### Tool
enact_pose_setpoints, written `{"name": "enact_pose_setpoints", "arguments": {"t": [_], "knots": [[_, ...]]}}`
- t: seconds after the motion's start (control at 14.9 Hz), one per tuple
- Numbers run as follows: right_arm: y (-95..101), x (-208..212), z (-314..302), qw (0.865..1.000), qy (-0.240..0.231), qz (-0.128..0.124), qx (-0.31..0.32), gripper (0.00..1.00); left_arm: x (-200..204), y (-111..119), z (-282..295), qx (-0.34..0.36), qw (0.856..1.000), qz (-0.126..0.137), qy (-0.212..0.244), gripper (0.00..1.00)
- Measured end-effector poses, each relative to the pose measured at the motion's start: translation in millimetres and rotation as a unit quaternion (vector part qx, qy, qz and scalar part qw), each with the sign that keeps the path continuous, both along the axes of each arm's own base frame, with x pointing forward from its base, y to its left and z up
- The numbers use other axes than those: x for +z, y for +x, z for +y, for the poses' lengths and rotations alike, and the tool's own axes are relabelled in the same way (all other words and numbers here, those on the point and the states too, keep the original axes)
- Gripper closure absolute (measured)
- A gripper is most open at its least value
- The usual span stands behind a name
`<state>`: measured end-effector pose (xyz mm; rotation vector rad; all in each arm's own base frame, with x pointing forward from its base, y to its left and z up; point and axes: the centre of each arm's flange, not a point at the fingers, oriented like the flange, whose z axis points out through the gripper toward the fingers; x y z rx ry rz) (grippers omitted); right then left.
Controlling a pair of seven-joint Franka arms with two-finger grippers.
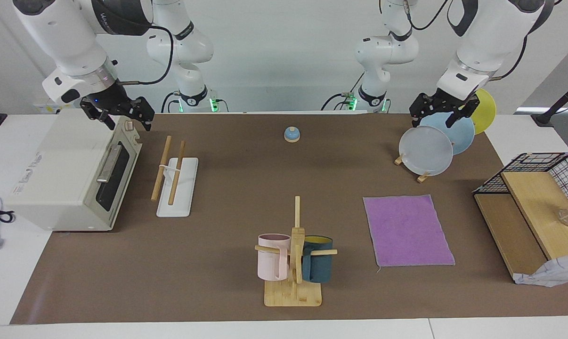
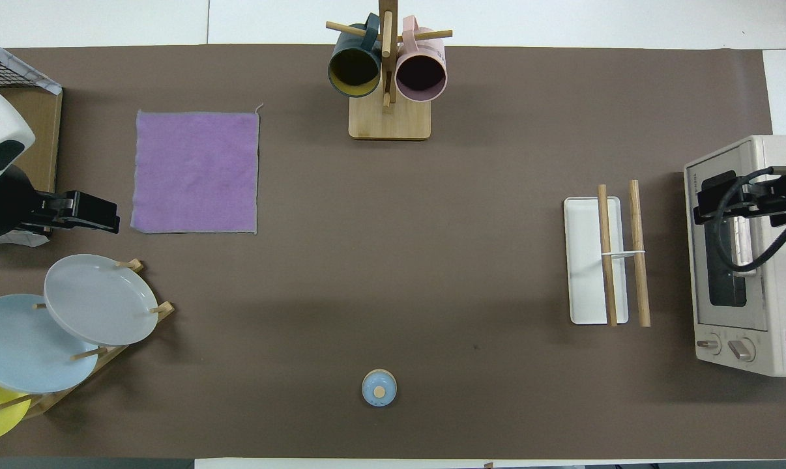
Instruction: Fold towel and hang on rack
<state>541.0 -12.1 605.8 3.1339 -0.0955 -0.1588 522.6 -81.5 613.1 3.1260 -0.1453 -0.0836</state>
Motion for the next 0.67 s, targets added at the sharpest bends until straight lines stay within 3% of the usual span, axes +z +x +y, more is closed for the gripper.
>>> {"name": "enact_pose_setpoints", "arguments": {"t": [0.4,0.54,0.67], "knots": [[0.0,0.0,0.0,1.000,0.000,0.000,0.000,0.00,-68.4,16.2,62.9,0.056,0.998,-0.014,-0.002,0.00],[0.0,0.0,0.0,1.000,0.000,0.000,0.000,0.00,-111.4,24.7,73.7,0.066,0.997,-0.030,-0.004,0.00],[0.0,0.0,0.0,1.000,0.000,0.000,0.000,0.00,-165.1,33.3,79.3,0.072,0.997,-0.030,-0.006,0.00]]}}
